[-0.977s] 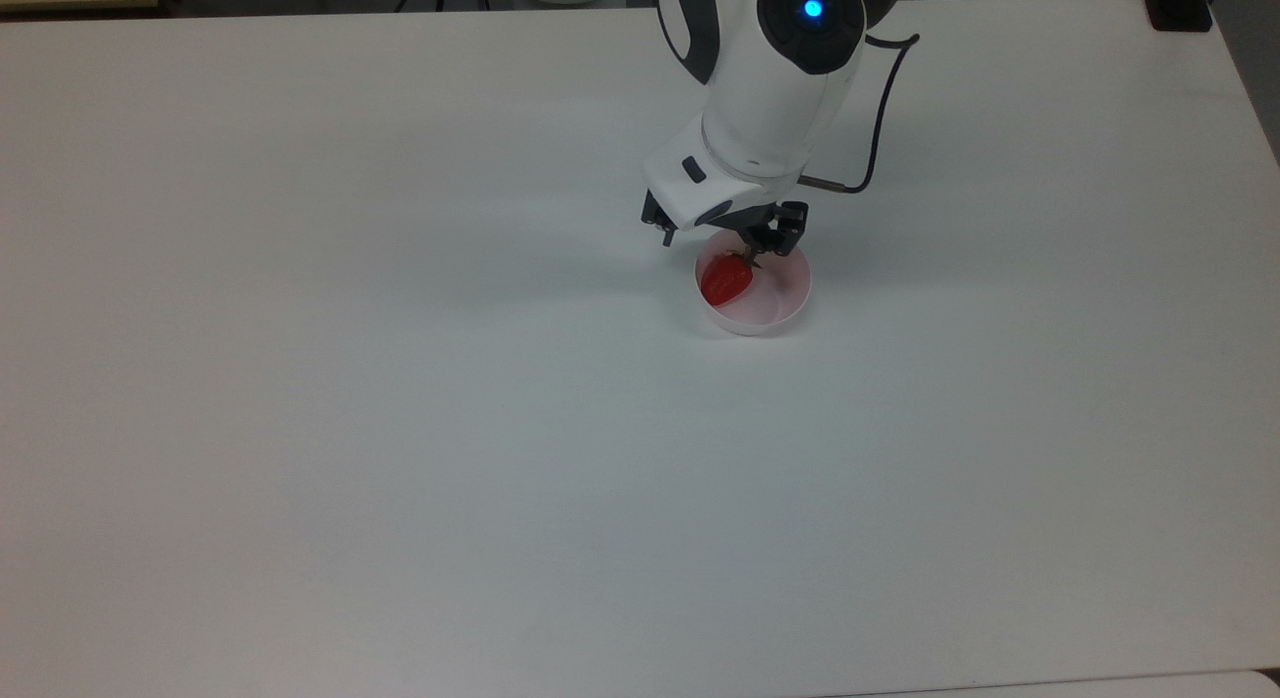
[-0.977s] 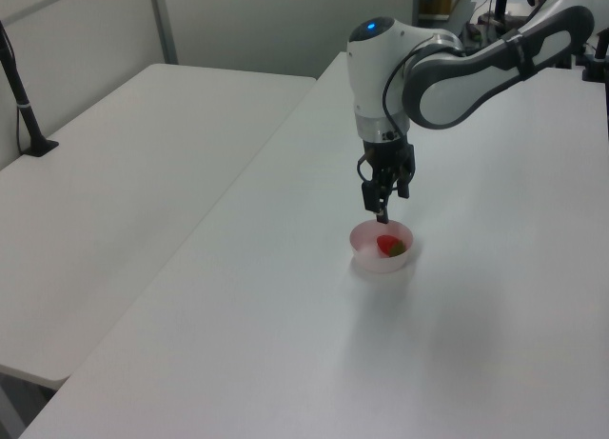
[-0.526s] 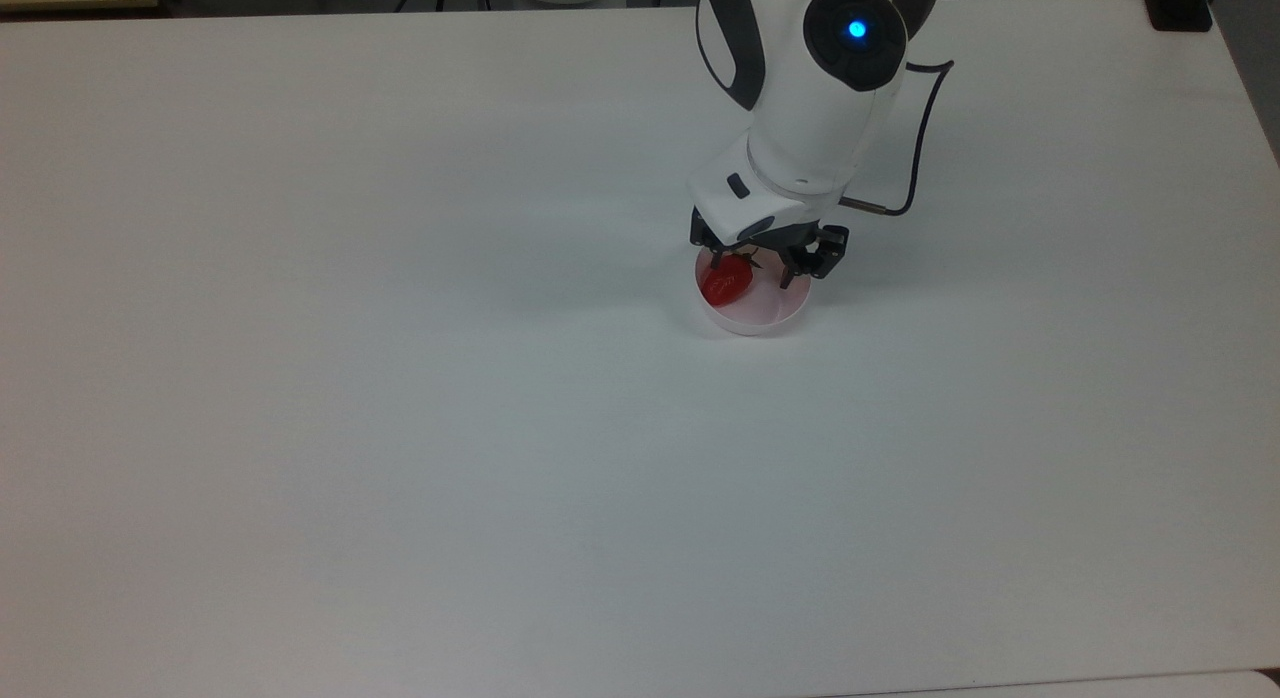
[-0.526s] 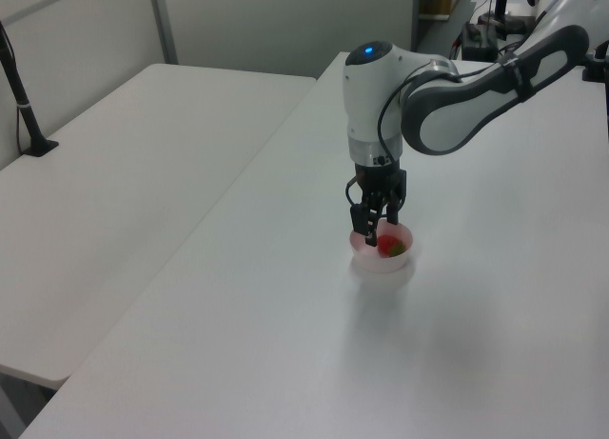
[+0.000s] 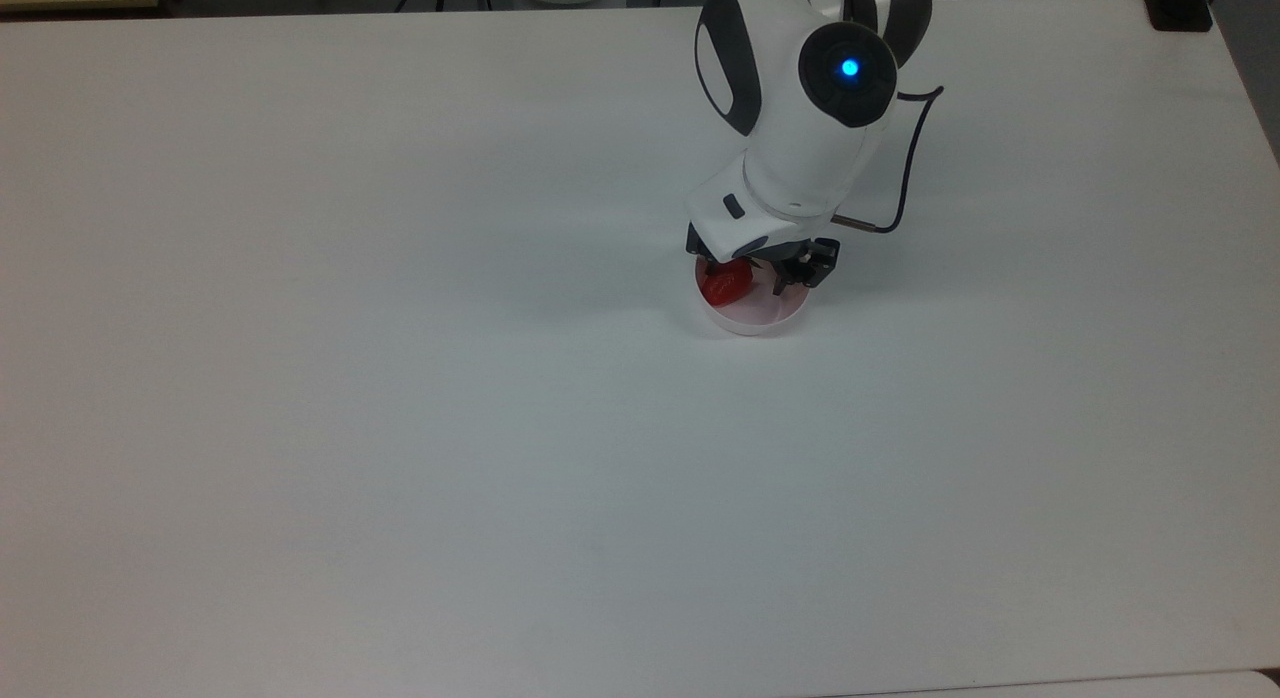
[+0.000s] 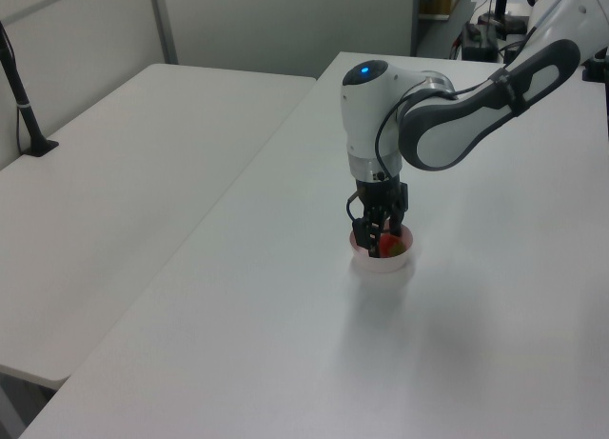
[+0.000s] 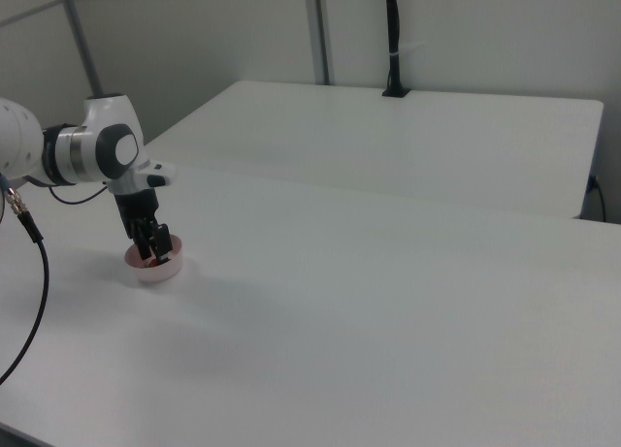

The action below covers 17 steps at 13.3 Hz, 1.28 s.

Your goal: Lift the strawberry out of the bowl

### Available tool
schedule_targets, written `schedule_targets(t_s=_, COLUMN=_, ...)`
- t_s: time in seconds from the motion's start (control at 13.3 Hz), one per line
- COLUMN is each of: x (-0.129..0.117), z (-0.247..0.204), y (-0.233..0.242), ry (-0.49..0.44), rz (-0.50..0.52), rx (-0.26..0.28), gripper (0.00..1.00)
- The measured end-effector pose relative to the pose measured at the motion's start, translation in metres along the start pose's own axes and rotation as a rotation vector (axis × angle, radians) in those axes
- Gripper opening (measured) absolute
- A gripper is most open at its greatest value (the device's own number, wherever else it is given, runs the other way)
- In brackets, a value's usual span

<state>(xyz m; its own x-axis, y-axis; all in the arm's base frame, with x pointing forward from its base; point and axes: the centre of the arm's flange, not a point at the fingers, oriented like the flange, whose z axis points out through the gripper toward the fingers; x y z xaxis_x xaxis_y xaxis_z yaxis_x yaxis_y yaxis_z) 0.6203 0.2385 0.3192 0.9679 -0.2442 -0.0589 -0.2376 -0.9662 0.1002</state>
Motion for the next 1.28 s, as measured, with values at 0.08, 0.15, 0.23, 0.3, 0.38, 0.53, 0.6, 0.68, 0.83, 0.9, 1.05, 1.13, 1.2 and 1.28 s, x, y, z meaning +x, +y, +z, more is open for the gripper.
schedule_targets(t_s=0.08, x=-0.001, z=0.004, y=0.001, ry=-0.007, rz=-0.001, rx=-0.005, gripper=0.77)
schedule_targets(t_s=0.15, x=-0.002, z=0.007, y=0.001, ry=-0.012, rz=-0.002, rx=-0.008, gripper=0.84)
schedule_targets(t_s=0.23, x=-0.003, z=0.008, y=0.002, ry=-0.014, rz=-0.003, rx=-0.01, gripper=0.93)
schedule_targets(t_s=0.3, x=-0.003, z=0.009, y=0.002, ry=-0.015, rz=-0.003, rx=-0.011, gripper=1.0)
schedule_targets(t_s=0.38, x=-0.003, z=0.009, y=0.002, ry=-0.015, rz=-0.003, rx=-0.011, gripper=1.0)
schedule_targets(t_s=0.53, x=-0.003, z=0.009, y=0.002, ry=-0.016, rz=-0.003, rx=-0.011, gripper=0.99)
schedule_targets(t_s=0.6, x=-0.003, z=0.01, y=0.002, ry=-0.017, rz=-0.003, rx=-0.012, gripper=0.99)
schedule_targets(t_s=0.68, x=-0.004, z=0.011, y=0.002, ry=-0.018, rz=-0.002, rx=-0.013, gripper=0.93)
schedule_targets(t_s=0.83, x=-0.004, z=0.014, y=0.003, ry=-0.023, rz=-0.002, rx=-0.016, gripper=0.73)
schedule_targets(t_s=0.9, x=-0.003, z=0.013, y=0.003, ry=-0.022, rz=-0.001, rx=-0.015, gripper=0.61)
schedule_targets(t_s=1.05, x=-0.001, z=0.012, y=0.006, ry=-0.02, rz=0.003, rx=-0.013, gripper=0.43)
schedule_targets(t_s=1.13, x=0.0, z=0.012, y=0.007, ry=-0.021, rz=0.006, rx=-0.013, gripper=0.42)
schedule_targets(t_s=1.2, x=0.0, z=0.012, y=0.008, ry=-0.023, rz=0.008, rx=-0.015, gripper=0.42)
schedule_targets(t_s=1.28, x=0.0, z=0.012, y=0.009, ry=-0.028, rz=0.009, rx=-0.019, gripper=0.42)
